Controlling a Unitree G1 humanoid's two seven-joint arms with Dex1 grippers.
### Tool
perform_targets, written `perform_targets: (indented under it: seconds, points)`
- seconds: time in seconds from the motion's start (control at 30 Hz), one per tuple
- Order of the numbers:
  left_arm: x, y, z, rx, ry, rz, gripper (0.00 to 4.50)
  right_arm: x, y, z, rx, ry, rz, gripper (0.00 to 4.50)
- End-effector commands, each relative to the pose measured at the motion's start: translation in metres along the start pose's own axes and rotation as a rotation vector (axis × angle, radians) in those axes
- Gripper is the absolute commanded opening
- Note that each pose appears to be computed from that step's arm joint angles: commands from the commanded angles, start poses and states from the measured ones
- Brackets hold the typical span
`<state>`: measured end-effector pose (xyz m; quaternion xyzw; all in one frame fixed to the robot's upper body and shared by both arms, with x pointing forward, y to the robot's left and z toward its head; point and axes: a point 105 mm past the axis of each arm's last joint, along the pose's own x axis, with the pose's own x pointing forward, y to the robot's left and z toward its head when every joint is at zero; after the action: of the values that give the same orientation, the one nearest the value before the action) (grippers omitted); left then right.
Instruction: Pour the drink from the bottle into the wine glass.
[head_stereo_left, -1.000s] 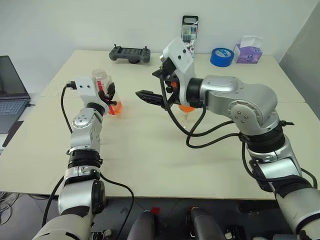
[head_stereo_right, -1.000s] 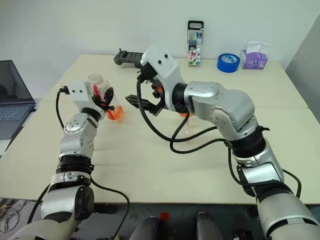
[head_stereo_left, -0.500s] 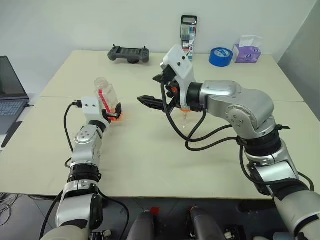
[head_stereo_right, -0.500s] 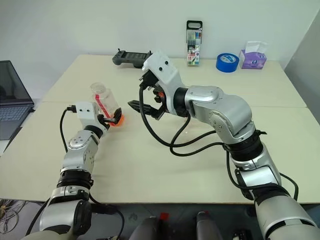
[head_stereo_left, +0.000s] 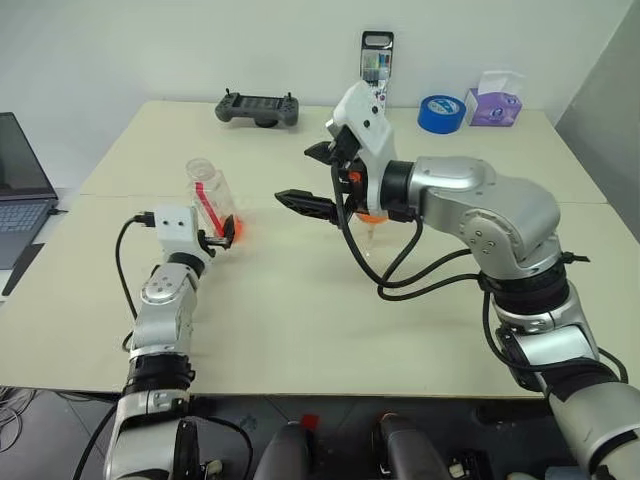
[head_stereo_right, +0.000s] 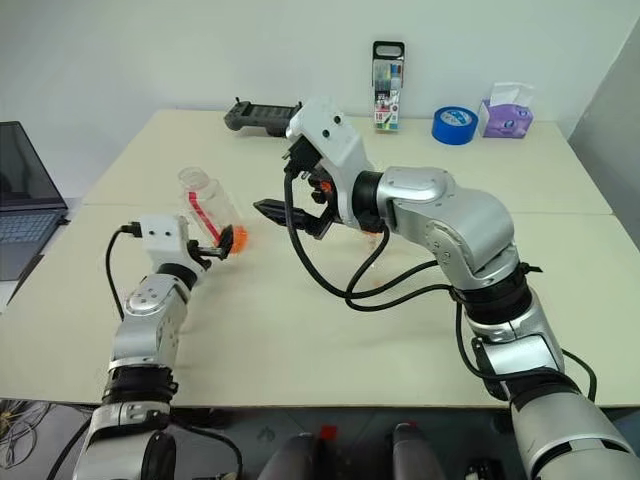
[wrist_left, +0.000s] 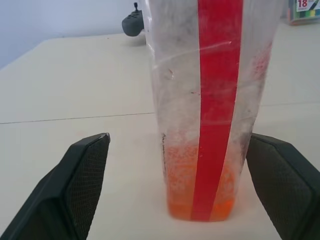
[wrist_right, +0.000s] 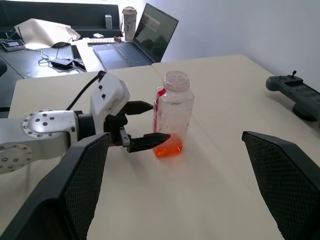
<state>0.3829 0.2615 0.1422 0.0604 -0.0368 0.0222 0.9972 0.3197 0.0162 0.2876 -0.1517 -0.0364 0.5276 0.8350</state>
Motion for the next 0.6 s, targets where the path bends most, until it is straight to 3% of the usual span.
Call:
perform_targets:
  seconds: [0.03, 0.23, 0.37, 0.47, 0.6]
  points:
    - [-0.019, 0.008, 0.069, 0.049, -0.188, 0.038, 4.47, -0.017, 0.002, 0.032, -0.079, -0.080, 0.011, 4.50]
    - [-0.038, -0.020, 0.121, 0.085, -0.251, -0.106, 4.47, -0.034, -0.009, 0.035, -0.101, -0.073, 0.005, 4.50]
    - [-0.055, -0.078, 0.156, 0.012, -0.283, -0.560, 4.47, -0.063, -0.031, 0.033, -0.093, -0.074, -0.105, 4.50]
    - [-0.065, -0.091, 0.164, 0.044, -0.260, -0.778, 4.47, -0.093, -0.044, 0.030, -0.059, -0.078, -0.186, 4.50]
    - [-0.063, -0.087, 0.161, 0.108, -0.188, -0.911, 4.47, -0.142, -0.043, -0.003, 0.019, 0.050, -0.227, 4.50]
